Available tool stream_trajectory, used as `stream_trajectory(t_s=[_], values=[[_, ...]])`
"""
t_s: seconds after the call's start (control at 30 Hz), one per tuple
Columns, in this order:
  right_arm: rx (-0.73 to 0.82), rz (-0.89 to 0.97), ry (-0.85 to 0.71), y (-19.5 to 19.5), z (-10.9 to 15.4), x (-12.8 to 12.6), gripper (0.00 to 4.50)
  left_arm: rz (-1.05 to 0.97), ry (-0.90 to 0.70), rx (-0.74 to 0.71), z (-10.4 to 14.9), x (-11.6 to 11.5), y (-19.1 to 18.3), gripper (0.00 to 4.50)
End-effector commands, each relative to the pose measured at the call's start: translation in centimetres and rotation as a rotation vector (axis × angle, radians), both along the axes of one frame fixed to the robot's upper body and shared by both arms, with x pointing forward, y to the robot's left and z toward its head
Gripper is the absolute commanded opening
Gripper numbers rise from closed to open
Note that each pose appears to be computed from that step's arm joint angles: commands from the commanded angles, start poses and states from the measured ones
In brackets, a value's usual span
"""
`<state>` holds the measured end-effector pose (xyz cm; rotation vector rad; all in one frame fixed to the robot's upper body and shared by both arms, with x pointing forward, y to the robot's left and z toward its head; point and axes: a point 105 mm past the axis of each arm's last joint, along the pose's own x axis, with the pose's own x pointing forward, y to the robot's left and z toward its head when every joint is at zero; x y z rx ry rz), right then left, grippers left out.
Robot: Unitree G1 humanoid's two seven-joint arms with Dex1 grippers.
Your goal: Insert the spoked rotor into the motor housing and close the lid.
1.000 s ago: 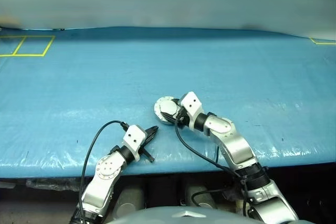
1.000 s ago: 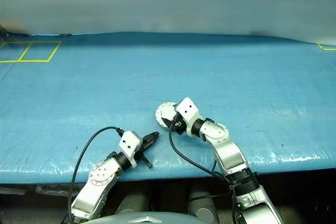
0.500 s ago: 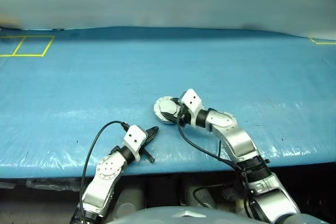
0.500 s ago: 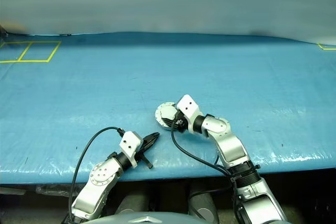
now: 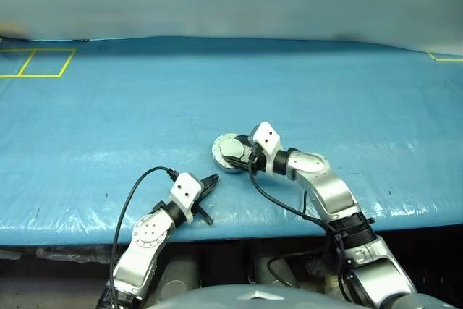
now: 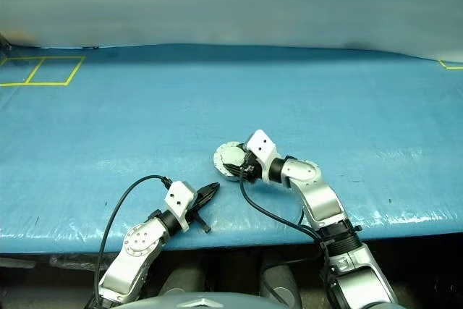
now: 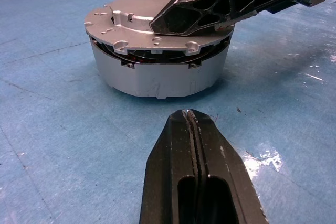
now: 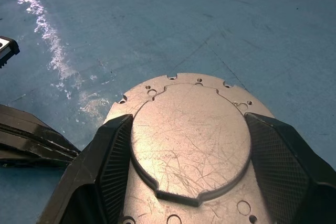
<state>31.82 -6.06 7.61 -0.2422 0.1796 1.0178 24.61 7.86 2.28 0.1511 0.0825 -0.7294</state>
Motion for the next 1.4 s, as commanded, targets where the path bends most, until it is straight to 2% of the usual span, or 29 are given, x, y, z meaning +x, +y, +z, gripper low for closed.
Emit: stream_trajectory(t_s=[0.03, 0.43, 1.07, 1.4], values=[[0.000, 0.039, -0.073, 0.4, 1.5, 0.2, 3.03, -0.012, -0.020, -0.004, 0.5, 0.0, -0.4, 0.00], [0.019, -0.039, -0.031, 0.3, 0.6, 0.8, 3.03, -0.011, -0.018, -0.001, 0.4, 0.0, -0.4, 0.00], [-0.014, 0.052, 0.000, -0.2, 0.8, 0.4, 3.03, -0.019, -0.019, 0.003, 0.3, 0.0, -0.4, 0.00], [-0.017, -0.044, -0.010, -0.4, -0.1, 1.2, 3.03, -0.018, -0.019, 0.003, 0.3, 0.0, -0.4, 0.00]])
